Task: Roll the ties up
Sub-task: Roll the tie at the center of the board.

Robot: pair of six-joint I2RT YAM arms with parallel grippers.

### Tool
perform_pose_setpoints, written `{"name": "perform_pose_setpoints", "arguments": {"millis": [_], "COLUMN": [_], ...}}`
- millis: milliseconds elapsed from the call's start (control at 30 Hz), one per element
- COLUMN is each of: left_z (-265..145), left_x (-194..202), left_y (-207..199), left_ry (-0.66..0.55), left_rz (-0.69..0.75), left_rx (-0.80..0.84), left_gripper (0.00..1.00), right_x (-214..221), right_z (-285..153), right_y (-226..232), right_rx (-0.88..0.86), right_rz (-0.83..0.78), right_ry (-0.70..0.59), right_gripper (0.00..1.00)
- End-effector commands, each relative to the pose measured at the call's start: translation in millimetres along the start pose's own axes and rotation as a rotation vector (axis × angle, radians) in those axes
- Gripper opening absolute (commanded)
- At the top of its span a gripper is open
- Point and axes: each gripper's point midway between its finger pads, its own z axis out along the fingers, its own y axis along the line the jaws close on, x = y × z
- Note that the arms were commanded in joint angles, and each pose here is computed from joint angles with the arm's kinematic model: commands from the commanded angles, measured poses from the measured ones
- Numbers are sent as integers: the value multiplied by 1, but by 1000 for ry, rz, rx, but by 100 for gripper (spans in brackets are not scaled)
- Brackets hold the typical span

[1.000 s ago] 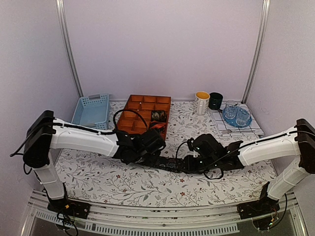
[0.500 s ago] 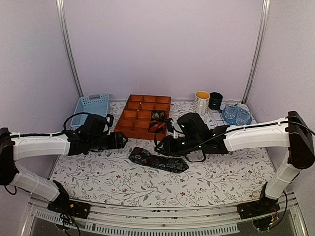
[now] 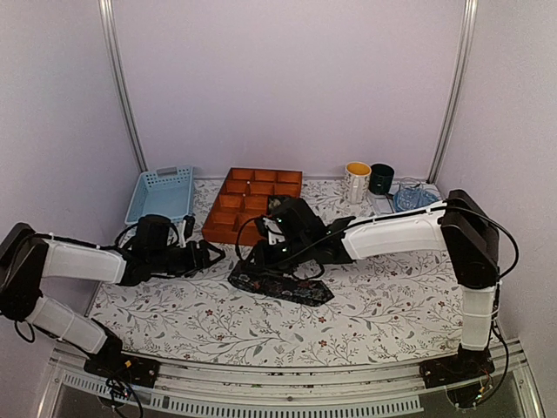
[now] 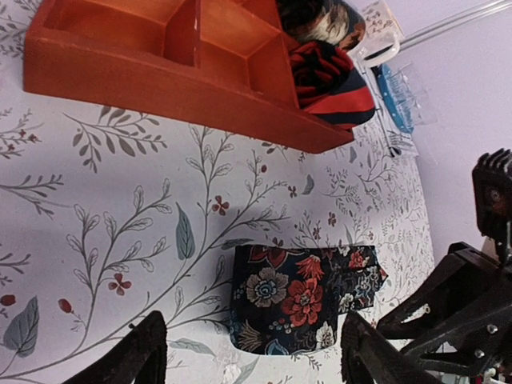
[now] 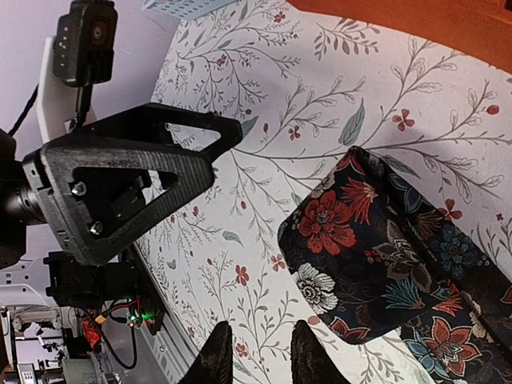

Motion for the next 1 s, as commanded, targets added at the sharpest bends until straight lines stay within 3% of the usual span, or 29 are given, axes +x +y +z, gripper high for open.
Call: {"name": "perform_pose_setpoints", "arguments": {"millis": [0,467,967], "left_z": [4,21,40], "left_x": [1,16,25], "left_y": [-5,-3,-16], "left_ry": [11,87,156], "left_rz": [-4,-29,-19], "left_rx": [70,121,179], "left_gripper": [72,70,69], "right_x": [21,31,44], "right_z": [31,38,37], "right_y": [-35,-88,-114], "right_rx": [68,163,189], "right_rz": [27,102,141], "right_ry": [86,99,115], "right_gripper": [25,21,20]}}
